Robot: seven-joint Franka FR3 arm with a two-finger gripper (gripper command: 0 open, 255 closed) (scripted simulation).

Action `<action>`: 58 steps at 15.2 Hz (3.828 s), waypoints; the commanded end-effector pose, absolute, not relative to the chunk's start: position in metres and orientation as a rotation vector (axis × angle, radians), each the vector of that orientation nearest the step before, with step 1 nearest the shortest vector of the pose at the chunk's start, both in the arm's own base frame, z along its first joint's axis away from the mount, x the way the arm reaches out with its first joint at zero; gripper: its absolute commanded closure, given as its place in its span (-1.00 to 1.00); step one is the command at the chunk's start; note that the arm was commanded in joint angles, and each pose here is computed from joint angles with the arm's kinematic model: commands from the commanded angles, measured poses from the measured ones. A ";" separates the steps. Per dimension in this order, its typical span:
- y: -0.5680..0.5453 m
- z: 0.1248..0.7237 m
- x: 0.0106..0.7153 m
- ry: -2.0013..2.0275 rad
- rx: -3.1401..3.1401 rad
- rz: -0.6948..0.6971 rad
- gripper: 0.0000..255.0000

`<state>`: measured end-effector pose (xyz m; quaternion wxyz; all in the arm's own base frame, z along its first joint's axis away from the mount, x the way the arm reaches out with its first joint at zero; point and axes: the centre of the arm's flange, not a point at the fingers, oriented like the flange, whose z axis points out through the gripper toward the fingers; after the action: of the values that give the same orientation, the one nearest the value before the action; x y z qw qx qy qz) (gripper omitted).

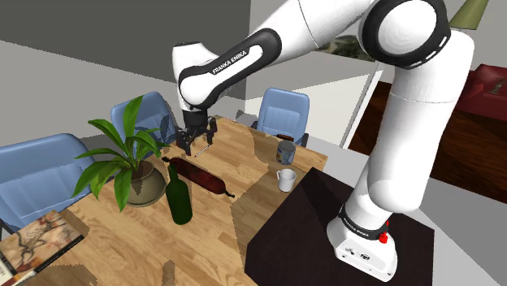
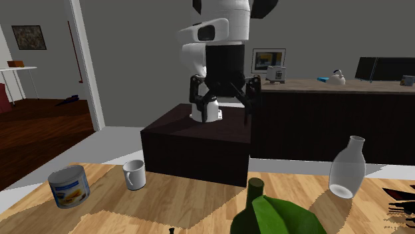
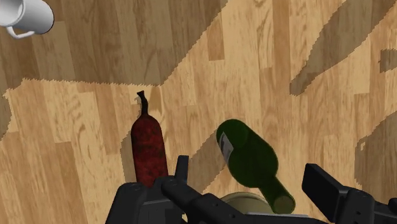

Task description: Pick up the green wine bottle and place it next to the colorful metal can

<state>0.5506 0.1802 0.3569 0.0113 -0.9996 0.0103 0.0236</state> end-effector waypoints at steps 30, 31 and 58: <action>0.256 0.245 0.638 -0.004 -3.117 0.044 1.00; 0.256 0.245 0.638 -0.004 -3.117 0.044 1.00; 0.256 0.367 0.638 -0.004 -3.117 0.044 1.00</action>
<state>0.6380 0.2565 0.3611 0.0122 -0.9998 -0.0013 0.0142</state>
